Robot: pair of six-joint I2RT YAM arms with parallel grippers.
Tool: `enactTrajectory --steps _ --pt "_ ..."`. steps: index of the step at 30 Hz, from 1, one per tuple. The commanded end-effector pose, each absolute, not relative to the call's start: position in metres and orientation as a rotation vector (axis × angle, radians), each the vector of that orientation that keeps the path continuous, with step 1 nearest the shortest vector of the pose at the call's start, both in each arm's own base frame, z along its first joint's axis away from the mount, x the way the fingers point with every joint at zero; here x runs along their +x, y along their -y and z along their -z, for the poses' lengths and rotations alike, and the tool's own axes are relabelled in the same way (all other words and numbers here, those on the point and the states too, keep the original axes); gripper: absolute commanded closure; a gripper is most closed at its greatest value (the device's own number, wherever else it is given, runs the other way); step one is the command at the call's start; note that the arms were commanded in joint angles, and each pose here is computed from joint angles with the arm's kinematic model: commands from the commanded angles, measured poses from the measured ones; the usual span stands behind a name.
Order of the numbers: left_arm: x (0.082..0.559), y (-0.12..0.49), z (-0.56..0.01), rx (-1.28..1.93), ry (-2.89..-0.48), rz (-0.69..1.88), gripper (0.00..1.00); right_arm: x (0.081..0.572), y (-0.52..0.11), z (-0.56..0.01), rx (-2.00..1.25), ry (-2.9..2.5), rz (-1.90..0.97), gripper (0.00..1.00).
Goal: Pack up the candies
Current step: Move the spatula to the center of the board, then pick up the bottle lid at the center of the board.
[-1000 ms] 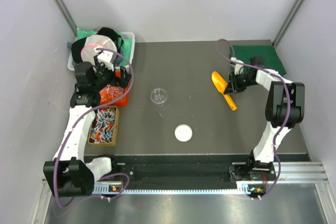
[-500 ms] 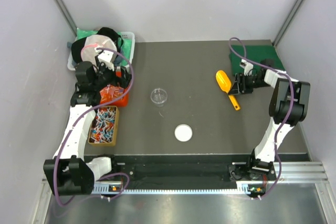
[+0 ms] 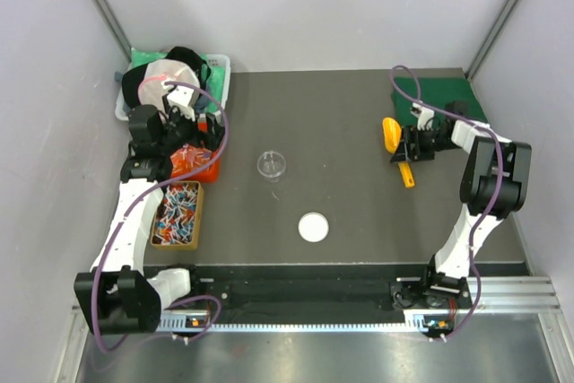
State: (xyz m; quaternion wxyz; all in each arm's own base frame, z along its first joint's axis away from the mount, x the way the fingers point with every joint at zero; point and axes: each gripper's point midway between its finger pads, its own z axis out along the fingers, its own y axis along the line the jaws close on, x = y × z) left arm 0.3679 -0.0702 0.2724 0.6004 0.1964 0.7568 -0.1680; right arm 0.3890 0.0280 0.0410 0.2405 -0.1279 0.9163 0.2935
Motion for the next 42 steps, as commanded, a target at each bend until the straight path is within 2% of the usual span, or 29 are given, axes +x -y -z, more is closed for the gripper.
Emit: enactTrajectory --steps 1,21,23,28,33,38,42 --pt "0.371 0.072 -0.285 0.474 -1.693 0.389 0.01 0.397 -0.02 -0.059 -0.382 -2.445 -0.707 0.27" --pt "0.371 0.073 -0.278 0.467 -1.702 0.396 0.01 0.403 -0.007 -0.07 -0.356 -2.436 -0.578 0.28" --pt "0.371 0.072 -0.279 0.466 -1.701 0.391 0.01 0.403 -0.004 -0.075 -0.351 -2.433 -0.551 0.24" --pt "0.371 0.07 -0.277 0.462 -1.708 0.381 0.01 0.397 -0.004 -0.101 -0.359 -2.417 -0.524 0.01" --pt "0.372 0.07 -0.272 0.464 -1.716 0.377 0.01 0.387 -0.004 -0.143 -0.389 -2.362 -0.441 0.01" --pt "0.38 0.063 -0.255 0.444 -1.734 0.338 0.01 0.361 -0.037 -0.181 -0.557 -2.274 -0.318 0.03" --pt "0.387 0.065 -0.236 0.44 -1.775 0.356 0.01 0.325 -0.109 -0.182 -0.801 -2.191 -0.341 0.08"
